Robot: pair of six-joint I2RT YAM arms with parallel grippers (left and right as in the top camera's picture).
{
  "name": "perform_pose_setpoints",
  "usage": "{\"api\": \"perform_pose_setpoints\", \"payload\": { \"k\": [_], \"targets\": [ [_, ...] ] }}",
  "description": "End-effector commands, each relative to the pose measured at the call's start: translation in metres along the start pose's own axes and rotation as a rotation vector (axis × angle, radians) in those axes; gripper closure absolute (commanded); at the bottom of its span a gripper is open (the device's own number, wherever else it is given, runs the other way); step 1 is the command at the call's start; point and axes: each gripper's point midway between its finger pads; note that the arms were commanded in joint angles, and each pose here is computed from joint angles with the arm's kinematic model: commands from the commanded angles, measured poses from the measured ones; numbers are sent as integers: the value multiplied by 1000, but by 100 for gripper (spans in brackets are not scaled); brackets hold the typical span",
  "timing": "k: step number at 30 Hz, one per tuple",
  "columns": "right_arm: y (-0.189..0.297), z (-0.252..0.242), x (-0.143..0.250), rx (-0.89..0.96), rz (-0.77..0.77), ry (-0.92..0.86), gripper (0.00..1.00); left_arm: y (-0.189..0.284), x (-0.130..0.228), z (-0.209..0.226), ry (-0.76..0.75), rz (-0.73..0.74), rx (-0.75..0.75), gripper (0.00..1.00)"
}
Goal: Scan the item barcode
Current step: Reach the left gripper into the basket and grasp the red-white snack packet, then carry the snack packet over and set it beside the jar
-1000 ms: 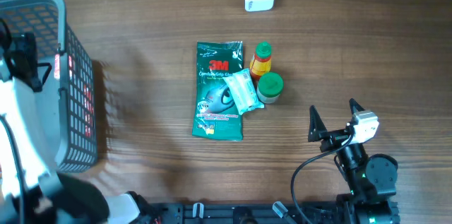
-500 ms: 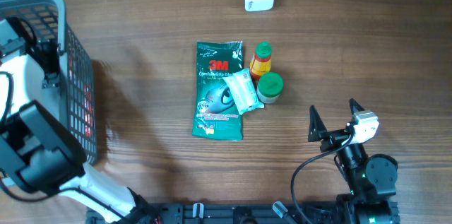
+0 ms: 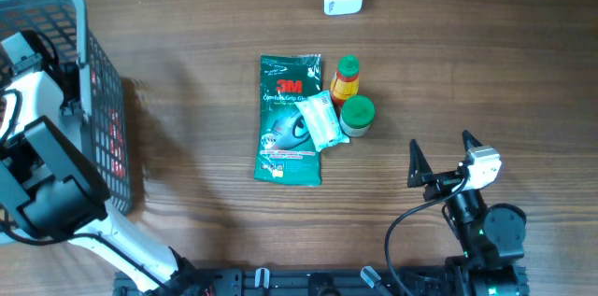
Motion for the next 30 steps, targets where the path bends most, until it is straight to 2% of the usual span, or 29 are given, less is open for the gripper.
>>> {"api": "perform_pose_setpoints", "payload": {
  "k": [1, 4, 11, 17, 19, 23, 30],
  "targets": [
    [0, -1, -2, 9, -8, -14, 0, -3, 8, 10, -13, 36, -28, 96],
    [0, -1, -2, 9, -8, -14, 0, 28, -3, -7, -81, -14, 34, 96],
    [0, -1, -2, 9, -8, -14, 0, 162, -31, -30, -112, -231, 175, 96],
    [0, -1, -2, 9, -8, -14, 0, 265, -21, -26, -112, -332, 305, 96],
    [0, -1, -2, 9, -8, -13, 0, 290, 0, -26, -142, -308, 359, 96],
    [0, -1, -2, 9, -8, -14, 0, 310, 59, -30, -258, -198, 407, 96],
    [0, -1, -2, 9, -8, -13, 0, 309, 185, -58, -627, -26, 462, 96]
  ]
}}
Point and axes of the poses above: each gripper's point midway between its finger pads, its own y axis back along the fingers, its own z axis along the line the jaws close on, x = y × z, and after that the axes turned 11 degrees about -y, right-handed
